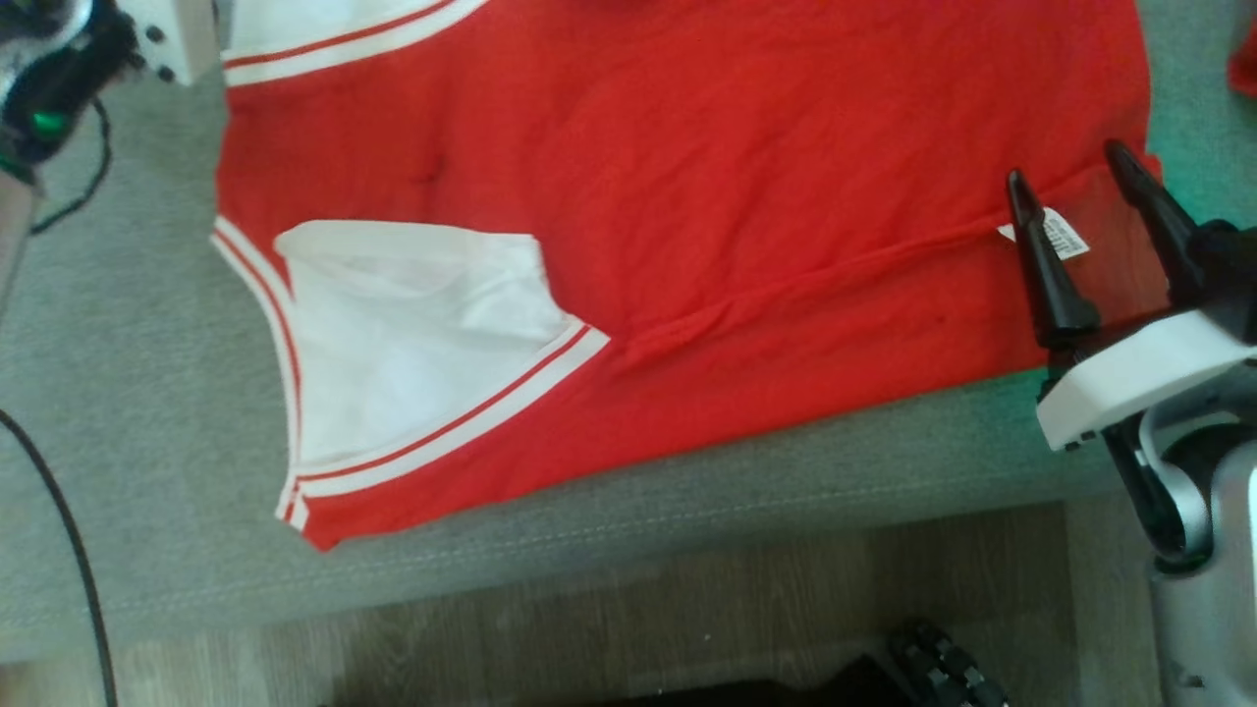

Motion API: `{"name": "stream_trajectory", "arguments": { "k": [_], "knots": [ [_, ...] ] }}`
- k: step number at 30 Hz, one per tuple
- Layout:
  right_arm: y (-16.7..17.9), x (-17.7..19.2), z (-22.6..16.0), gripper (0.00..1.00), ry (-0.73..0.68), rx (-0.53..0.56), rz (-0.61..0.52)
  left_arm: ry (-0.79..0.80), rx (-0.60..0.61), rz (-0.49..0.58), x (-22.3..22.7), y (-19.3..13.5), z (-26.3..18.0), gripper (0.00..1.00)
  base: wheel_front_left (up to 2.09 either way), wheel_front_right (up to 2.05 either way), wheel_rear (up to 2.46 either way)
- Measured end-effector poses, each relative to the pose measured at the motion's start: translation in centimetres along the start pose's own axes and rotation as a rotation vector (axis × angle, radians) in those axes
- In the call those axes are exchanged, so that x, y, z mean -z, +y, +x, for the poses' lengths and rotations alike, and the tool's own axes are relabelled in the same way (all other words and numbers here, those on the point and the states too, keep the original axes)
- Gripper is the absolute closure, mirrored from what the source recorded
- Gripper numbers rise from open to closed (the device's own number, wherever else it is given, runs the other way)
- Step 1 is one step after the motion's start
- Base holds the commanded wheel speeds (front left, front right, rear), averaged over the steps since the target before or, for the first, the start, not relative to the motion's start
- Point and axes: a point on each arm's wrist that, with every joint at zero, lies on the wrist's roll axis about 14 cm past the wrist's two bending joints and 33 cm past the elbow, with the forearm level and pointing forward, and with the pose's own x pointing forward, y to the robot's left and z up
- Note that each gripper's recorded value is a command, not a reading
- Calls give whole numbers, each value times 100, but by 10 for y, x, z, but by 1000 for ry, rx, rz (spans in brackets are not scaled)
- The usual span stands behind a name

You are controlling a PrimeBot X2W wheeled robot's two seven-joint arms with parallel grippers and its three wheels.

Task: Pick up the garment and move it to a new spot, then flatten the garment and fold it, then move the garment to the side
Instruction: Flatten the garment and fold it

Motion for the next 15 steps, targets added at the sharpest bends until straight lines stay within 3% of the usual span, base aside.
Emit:
{"name": "stream_trajectory", "arguments": {
  "k": [15],
  "knots": [
    [-10, 13, 5, 0, 22, 25, -8, 177, -55, 40, 38, 31, 36, 0, 0, 0, 0]
  ]
}}
